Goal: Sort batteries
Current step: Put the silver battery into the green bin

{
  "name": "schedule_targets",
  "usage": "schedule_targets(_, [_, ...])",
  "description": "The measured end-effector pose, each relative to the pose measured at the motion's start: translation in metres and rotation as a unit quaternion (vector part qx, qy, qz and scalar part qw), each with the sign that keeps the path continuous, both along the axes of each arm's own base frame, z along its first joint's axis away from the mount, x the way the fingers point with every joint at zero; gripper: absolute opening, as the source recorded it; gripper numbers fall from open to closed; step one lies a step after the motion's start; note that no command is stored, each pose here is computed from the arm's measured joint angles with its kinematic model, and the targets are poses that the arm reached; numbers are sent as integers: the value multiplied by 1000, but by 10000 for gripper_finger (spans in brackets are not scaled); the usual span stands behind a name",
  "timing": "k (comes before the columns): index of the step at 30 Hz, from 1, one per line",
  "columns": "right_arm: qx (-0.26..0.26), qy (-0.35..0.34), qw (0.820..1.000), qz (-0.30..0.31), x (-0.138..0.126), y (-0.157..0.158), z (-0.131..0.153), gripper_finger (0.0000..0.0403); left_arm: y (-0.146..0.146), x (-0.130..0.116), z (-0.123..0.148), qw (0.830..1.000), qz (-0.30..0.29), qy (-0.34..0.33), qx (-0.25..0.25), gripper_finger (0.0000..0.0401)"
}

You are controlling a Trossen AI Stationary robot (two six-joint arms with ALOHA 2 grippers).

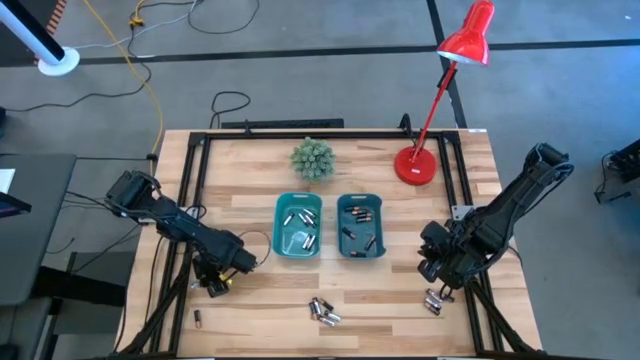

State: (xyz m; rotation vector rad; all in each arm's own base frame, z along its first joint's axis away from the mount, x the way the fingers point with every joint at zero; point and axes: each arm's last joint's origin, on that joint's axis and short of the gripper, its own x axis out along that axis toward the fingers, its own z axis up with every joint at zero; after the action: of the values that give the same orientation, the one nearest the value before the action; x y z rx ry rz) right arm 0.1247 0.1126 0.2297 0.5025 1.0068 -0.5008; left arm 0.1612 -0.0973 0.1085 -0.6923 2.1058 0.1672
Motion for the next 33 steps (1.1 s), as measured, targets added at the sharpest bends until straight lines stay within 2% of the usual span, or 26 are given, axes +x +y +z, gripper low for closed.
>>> schedule_targets(5, [1, 0, 1000, -2, 0, 0, 0, 93, -5, -5, -2, 1000, -14, 1, 3, 108])
schedule_targets(10, [0, 1, 1000, -2, 0, 0, 0, 93, -6, -6, -2, 1000, -21, 1, 8, 40])
schedule_targets(18, [0, 1, 1000, -2, 0, 0, 0, 93, -5, -6, 0, 1000, -7, -6, 26, 38])
schedule_targets(22, [-2, 2, 1000, 1, 0, 0, 0, 93, -5, -3, 12, 997, 3, -51, 60, 38])
schedule_targets(28, [-4, 4, 1000, 1, -1, -1, 0, 93, 3, -4, 48, 984, 42, -135, 113, 38])
schedule_targets(30, [-4, 4, 1000, 1, -1, -1, 0, 93, 8, -6, 63, 975, 73, -167, 125, 38])
schedule_targets(33, [-4, 4, 1000, 1, -1, -1, 0, 93, 18, -9, 86, 954, 121, -230, 149, 38])
